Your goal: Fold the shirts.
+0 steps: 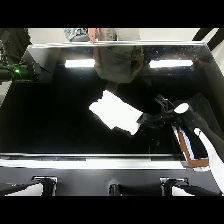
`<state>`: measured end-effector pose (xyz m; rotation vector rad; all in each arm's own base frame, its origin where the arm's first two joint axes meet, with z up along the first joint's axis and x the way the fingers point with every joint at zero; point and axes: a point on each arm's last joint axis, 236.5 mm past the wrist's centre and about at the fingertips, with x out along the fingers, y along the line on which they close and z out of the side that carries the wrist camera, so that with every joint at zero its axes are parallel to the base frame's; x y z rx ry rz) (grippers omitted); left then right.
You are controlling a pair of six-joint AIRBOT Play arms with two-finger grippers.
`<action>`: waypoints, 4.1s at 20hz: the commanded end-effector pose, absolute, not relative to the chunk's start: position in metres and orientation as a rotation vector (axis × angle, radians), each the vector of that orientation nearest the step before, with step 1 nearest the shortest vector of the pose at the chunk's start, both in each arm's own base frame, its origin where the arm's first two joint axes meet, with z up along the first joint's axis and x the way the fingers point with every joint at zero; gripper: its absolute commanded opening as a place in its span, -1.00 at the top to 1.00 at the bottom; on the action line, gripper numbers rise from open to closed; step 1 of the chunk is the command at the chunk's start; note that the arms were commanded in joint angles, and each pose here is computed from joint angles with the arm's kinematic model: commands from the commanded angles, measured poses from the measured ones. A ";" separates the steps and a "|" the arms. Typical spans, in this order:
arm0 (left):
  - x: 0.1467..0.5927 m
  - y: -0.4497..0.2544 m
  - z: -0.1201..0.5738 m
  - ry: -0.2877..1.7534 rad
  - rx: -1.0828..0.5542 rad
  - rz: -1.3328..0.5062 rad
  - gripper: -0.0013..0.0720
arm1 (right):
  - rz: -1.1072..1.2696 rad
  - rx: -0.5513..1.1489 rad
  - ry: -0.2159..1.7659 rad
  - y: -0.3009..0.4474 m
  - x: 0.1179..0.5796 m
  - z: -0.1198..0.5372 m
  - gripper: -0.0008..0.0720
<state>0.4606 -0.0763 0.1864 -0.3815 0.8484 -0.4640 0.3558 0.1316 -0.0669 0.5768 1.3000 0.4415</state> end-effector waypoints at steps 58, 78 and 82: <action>0.453 -0.088 0.183 0.849 -0.270 -0.542 0.90 | -0.445 0.500 1.097 -0.215 0.260 0.174 0.85; 0.458 -0.040 0.301 0.571 -0.130 -0.250 0.91 | -0.664 -0.209 0.277 -0.254 0.295 0.393 -0.90; 0.467 -0.003 0.270 0.671 0.052 0.056 0.90 | -0.054 -0.283 0.511 -0.084 0.398 0.313 -0.90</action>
